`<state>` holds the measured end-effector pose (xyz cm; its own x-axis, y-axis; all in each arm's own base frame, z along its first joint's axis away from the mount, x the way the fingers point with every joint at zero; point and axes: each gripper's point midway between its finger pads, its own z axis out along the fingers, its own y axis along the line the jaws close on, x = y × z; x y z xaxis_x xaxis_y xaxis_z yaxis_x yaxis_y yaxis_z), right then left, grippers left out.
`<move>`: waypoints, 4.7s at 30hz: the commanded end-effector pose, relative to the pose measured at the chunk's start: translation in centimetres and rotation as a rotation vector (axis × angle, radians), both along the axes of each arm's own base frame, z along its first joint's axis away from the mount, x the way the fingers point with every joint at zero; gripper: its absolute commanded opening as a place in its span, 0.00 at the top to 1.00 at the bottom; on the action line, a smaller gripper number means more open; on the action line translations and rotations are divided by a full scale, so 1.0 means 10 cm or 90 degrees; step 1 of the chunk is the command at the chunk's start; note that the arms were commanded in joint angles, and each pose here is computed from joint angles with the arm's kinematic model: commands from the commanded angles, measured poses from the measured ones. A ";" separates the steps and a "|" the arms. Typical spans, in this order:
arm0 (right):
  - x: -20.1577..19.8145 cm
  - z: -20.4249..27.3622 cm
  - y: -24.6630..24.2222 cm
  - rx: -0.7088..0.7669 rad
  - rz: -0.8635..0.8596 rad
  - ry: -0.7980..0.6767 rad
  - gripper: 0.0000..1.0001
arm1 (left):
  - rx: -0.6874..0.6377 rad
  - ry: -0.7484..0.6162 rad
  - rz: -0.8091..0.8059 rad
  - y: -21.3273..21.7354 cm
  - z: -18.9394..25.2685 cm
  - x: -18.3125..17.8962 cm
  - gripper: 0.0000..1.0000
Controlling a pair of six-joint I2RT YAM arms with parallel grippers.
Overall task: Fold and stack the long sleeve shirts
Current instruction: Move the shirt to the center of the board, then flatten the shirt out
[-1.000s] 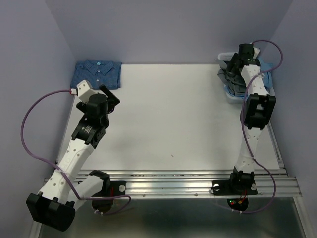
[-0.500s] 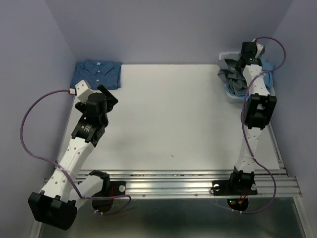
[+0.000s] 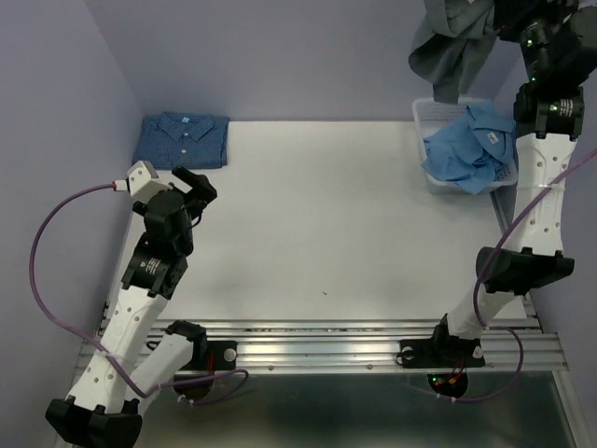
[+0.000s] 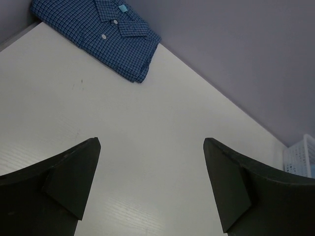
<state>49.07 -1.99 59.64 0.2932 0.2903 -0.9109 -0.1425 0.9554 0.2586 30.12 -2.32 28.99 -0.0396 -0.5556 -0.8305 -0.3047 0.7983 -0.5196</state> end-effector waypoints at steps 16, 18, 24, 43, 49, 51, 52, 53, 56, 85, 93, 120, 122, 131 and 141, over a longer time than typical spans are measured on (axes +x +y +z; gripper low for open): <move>-0.63 -2.21 1.10 -0.040 0.234 0.398 0.00 | -0.009 -0.035 0.002 0.08 0.26 -0.22 0.01; -0.63 -2.57 0.68 -0.032 0.069 0.450 0.00 | -0.007 -0.026 -0.001 0.08 0.24 -0.23 0.01; -0.89 -3.16 0.55 -0.038 0.027 0.523 0.00 | -0.002 0.032 -0.072 -0.15 -0.07 -0.11 0.01; -1.85 -4.89 1.08 0.017 0.155 0.825 0.00 | -0.052 0.322 -0.486 -1.33 -1.83 -0.14 0.01; -2.00 -4.98 1.01 0.026 0.125 0.859 0.00 | -0.064 0.419 -0.457 -1.35 -2.23 -0.14 0.01; -2.03 -4.95 1.00 0.024 0.121 0.860 0.00 | -0.034 0.437 -0.434 -1.31 -2.31 -0.08 0.01; -2.04 -4.94 0.99 0.022 0.121 0.860 0.00 | -0.021 0.431 -0.431 -1.32 -2.26 0.00 0.01; -2.06 -4.95 0.99 0.023 0.119 0.863 0.00 | -0.007 0.441 -0.424 -1.32 -2.30 0.02 0.01; -2.10 -4.97 0.99 0.028 0.117 0.868 0.00 | 0.020 0.442 -0.429 -1.41 -2.30 0.12 0.01; -2.44 -5.61 1.40 -0.073 0.078 0.995 0.72 | 0.131 0.383 -0.404 -1.50 -1.57 0.27 1.00; -1.52 -4.05 1.50 -0.027 0.068 0.630 0.99 | 0.129 0.233 -0.355 -1.36 -0.65 0.33 1.00; -2.30 -0.12 -0.06 0.054 -0.305 -0.038 0.99 | 0.039 -0.332 -0.017 0.24 2.44 -0.97 1.00; -2.11 -0.34 -0.01 0.032 -0.321 0.006 0.99 | 0.059 -0.270 -0.017 0.13 2.23 -0.72 1.00; -1.11 -2.03 0.45 -0.069 -0.291 0.251 0.99 | 0.097 0.062 -0.096 -0.31 0.45 0.42 1.00; -0.22 -4.11 0.85 -0.073 -0.085 0.621 0.52 | 0.085 0.304 -0.188 -0.40 -0.94 1.15 0.01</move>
<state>46.20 3.84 17.04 -0.5543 0.1482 -0.8190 0.2625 0.9649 -0.0030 39.12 -5.00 14.58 -0.6305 -0.3614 -0.6869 -0.3163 0.9278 -0.1978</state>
